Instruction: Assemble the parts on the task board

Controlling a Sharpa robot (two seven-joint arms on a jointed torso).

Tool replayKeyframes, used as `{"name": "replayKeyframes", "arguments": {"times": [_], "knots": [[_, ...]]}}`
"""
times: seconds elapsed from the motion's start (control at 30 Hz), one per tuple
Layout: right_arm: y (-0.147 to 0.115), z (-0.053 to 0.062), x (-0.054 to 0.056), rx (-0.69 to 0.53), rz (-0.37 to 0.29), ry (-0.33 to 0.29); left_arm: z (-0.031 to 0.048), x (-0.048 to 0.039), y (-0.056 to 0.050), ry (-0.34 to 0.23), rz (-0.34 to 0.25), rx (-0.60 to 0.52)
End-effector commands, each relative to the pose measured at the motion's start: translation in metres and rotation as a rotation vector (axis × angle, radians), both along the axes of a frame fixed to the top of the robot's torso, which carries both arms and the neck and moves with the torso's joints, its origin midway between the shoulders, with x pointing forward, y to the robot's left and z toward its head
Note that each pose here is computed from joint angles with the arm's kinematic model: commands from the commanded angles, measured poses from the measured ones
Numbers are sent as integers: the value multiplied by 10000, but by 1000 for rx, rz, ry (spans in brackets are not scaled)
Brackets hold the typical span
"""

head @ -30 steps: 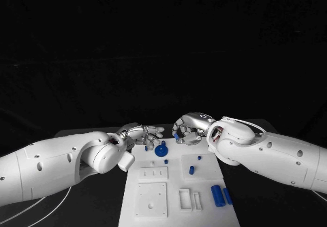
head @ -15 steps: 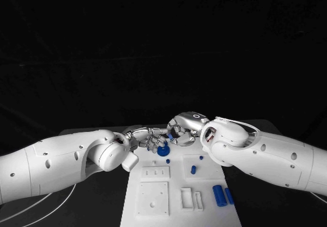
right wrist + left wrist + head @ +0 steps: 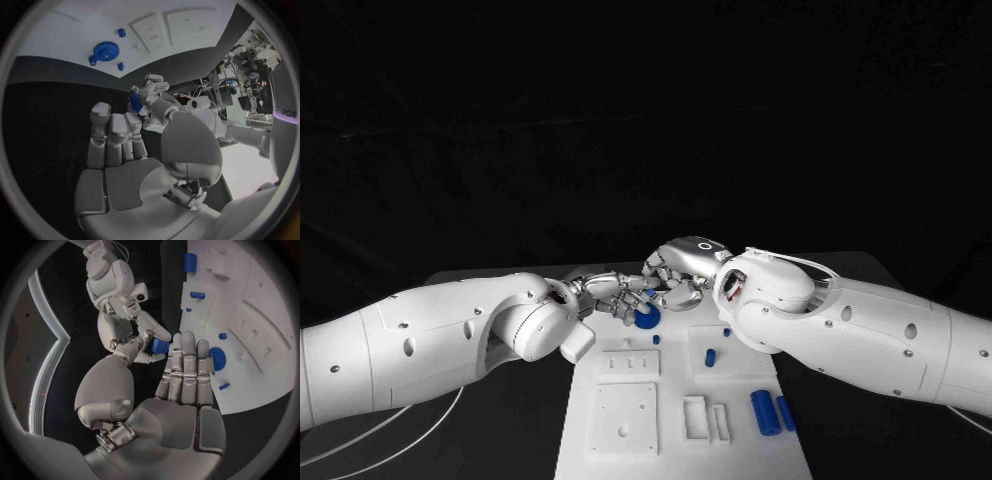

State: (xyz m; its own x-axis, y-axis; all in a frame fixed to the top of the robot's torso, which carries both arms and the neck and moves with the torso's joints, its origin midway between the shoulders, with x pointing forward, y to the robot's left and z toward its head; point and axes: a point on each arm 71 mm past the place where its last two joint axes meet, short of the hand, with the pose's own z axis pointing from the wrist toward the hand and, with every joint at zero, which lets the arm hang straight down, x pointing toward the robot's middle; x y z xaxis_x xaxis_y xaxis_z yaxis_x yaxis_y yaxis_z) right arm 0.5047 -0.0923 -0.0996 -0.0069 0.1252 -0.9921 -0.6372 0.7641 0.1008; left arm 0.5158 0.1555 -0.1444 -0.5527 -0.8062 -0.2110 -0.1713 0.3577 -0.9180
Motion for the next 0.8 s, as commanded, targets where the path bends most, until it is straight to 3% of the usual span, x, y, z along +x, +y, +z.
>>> {"name": "replayKeyframes", "arguments": {"times": [0.03, 0.8], "knots": [[23, -9, -2, -13, 0, -3, 11, -2, -29, -11, -16, 11], [44, -87, 27, -26, -5, 22, 2, 16, -2, -13, -24, 13]]}}
